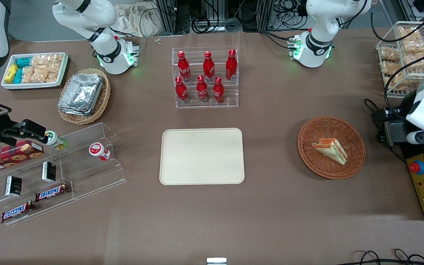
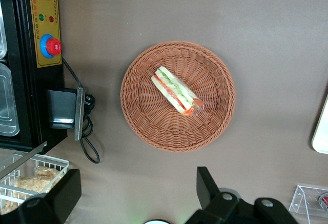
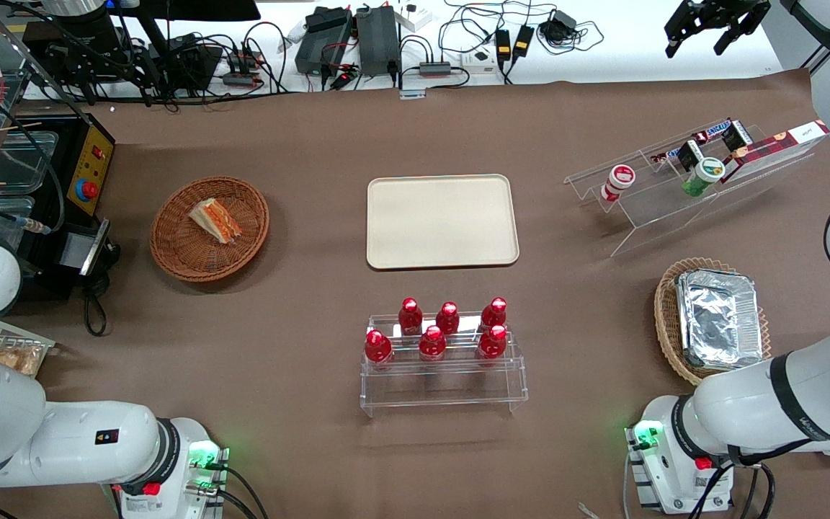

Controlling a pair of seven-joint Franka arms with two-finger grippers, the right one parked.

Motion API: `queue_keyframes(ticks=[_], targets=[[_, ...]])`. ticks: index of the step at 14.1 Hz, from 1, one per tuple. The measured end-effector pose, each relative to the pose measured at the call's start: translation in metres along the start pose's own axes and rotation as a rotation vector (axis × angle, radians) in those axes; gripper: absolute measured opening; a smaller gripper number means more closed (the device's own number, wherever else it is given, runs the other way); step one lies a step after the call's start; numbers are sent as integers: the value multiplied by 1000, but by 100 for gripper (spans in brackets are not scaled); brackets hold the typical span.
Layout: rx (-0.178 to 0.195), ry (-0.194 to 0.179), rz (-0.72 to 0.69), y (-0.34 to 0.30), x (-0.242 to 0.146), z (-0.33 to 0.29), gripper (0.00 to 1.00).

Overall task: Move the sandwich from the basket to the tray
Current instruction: 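Move the left gripper toward the wicker basket holding the sandwich, then lower the open left gripper over the wrapped sandwich in the basket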

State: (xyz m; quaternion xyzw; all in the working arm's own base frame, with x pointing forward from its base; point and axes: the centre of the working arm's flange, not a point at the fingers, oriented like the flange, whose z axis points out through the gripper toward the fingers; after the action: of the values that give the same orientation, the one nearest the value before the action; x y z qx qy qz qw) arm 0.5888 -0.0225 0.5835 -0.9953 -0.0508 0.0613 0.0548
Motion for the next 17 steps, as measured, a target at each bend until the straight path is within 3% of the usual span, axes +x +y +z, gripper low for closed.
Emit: queue_keyframes(ticks=[4, 9, 14, 17], targets=[[-17, 22, -4, -1, 3, -2, 100], [-37, 0, 2, 2, 4, 11, 100], [-66, 8, 3, 11, 11, 76, 100], [-112, 30, -125, 5, 3, 115, 100]])
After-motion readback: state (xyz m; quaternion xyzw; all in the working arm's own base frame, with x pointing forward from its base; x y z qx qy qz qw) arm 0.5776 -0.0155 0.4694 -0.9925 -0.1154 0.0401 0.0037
